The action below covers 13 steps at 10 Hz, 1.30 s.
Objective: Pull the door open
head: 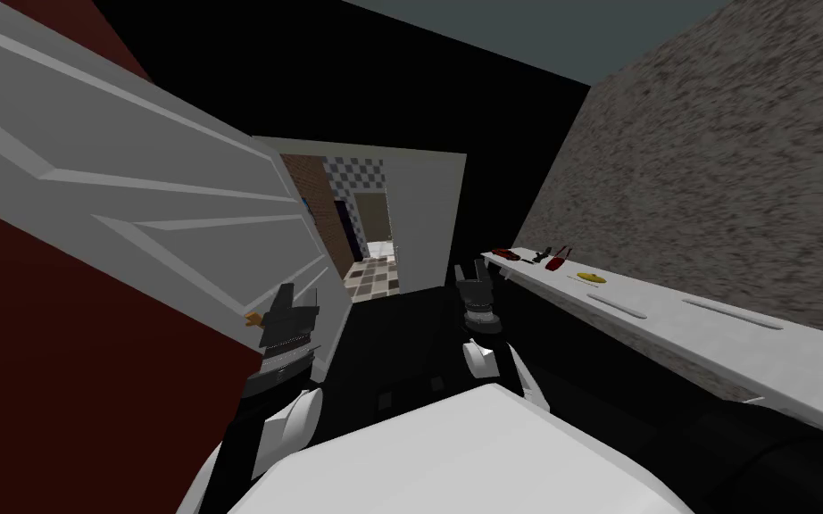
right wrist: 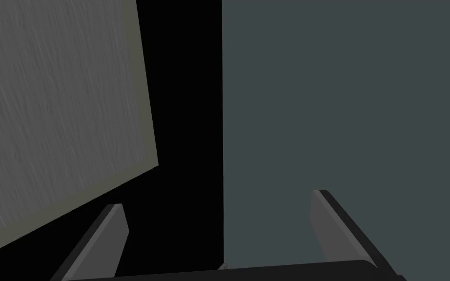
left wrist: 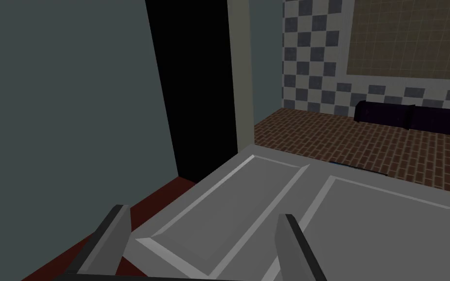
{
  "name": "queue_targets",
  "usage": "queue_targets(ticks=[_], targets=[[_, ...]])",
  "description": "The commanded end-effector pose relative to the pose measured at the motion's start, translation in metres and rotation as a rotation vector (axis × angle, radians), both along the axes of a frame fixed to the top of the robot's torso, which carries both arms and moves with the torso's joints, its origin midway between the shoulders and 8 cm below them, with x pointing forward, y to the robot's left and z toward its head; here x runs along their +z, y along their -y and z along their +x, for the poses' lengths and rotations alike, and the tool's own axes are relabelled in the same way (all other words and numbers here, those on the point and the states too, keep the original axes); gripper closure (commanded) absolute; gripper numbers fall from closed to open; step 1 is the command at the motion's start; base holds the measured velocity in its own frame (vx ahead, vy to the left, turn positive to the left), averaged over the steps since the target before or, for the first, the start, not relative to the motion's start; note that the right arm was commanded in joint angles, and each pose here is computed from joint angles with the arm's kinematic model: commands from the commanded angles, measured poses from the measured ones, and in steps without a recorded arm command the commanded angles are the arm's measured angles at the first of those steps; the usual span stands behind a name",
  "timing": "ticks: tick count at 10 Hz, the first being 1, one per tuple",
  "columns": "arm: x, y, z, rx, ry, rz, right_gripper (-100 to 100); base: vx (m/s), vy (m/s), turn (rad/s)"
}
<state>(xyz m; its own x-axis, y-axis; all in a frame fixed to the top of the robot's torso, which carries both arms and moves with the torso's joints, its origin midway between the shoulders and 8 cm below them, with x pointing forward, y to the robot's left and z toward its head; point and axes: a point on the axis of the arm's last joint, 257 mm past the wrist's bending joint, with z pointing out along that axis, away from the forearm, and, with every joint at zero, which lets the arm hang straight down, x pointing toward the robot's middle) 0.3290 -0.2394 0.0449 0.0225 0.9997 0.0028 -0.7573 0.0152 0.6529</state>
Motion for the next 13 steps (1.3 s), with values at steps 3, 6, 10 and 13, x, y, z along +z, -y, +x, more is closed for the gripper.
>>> queue_targets(ticks=[3,6,10,13], targets=[[-0.025,0.005,0.015,0.07,-0.044,0.063,-100,0.107,0.009,0.104],[-0.045,0.01,0.026,0.119,-0.079,0.119,-100,0.141,0.006,0.101],[-0.07,0.018,0.039,0.172,-0.12,0.196,-100,0.112,0.012,0.094],[-0.087,0.024,0.047,0.204,-0.147,0.252,-100,0.103,-0.003,0.08]])
